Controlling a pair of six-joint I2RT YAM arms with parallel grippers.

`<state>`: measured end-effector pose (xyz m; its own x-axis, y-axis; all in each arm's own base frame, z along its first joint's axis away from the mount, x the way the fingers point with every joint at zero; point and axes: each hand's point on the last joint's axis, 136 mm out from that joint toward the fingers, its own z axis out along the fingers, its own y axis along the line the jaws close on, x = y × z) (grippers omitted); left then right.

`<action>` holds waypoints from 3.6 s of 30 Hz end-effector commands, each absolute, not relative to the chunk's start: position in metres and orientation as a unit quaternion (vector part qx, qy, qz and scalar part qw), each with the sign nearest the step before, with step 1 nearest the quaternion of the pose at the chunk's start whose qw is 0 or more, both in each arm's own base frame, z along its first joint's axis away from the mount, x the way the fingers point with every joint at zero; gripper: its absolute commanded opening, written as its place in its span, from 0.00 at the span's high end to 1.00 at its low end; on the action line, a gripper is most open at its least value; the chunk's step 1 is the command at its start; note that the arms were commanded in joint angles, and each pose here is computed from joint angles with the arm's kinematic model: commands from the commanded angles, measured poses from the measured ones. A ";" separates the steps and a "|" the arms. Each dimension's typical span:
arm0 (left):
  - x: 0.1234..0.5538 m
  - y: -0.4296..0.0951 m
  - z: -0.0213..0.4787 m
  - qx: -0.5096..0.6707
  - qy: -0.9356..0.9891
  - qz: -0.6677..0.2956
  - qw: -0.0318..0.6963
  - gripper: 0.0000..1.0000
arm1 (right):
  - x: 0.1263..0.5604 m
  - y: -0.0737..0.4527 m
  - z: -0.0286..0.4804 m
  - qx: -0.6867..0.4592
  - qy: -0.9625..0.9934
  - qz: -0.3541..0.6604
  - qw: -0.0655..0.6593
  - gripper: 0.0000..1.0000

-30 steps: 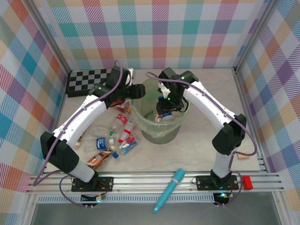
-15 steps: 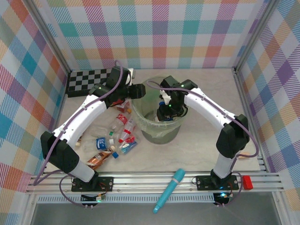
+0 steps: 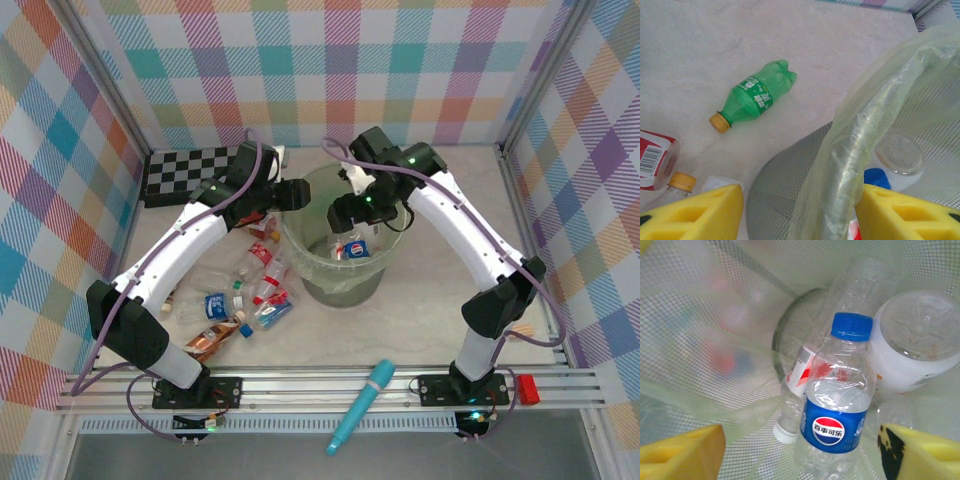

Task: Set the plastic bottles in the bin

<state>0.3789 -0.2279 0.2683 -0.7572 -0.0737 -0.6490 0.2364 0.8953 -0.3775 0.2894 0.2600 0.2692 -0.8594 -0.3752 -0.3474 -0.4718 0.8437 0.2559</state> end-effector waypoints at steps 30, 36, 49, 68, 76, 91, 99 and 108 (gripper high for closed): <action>0.370 -0.226 0.238 0.046 0.931 -0.204 0.299 0.39 | 0.254 0.251 0.155 -0.167 0.974 0.155 -0.022 0.56; 0.371 -0.230 0.239 0.045 0.929 -0.214 0.298 0.40 | 0.288 0.291 0.260 -0.179 0.943 0.263 0.101 0.45; 0.367 -0.246 0.239 0.058 0.926 -0.233 0.291 0.40 | 0.320 0.228 0.369 -0.093 0.921 0.279 0.254 0.36; 0.363 -0.346 0.225 0.118 0.915 -0.291 0.254 0.41 | 0.292 0.080 0.314 0.081 0.951 0.224 0.197 0.20; 0.363 -0.346 0.238 0.147 0.911 -0.270 0.276 0.31 | 0.301 0.079 0.298 0.087 0.950 0.236 0.186 0.20; 0.371 -0.303 0.336 0.174 0.872 -0.279 0.362 0.00 | 0.312 0.070 0.278 0.105 0.956 0.210 0.174 0.34; 0.413 -0.258 0.371 0.110 0.849 -0.311 0.414 0.02 | 0.310 0.067 0.269 0.103 0.961 0.199 0.164 0.48; 0.497 -0.226 0.229 0.098 0.919 -0.205 0.322 0.12 | 0.303 0.072 0.275 0.099 0.958 0.213 0.166 0.56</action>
<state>0.4893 -0.2238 0.2719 -0.7294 -0.0399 -0.6829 0.2962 0.8814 -0.3679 0.3104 0.0624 0.2719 -0.9167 0.2772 -0.2877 0.1473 0.9039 0.4016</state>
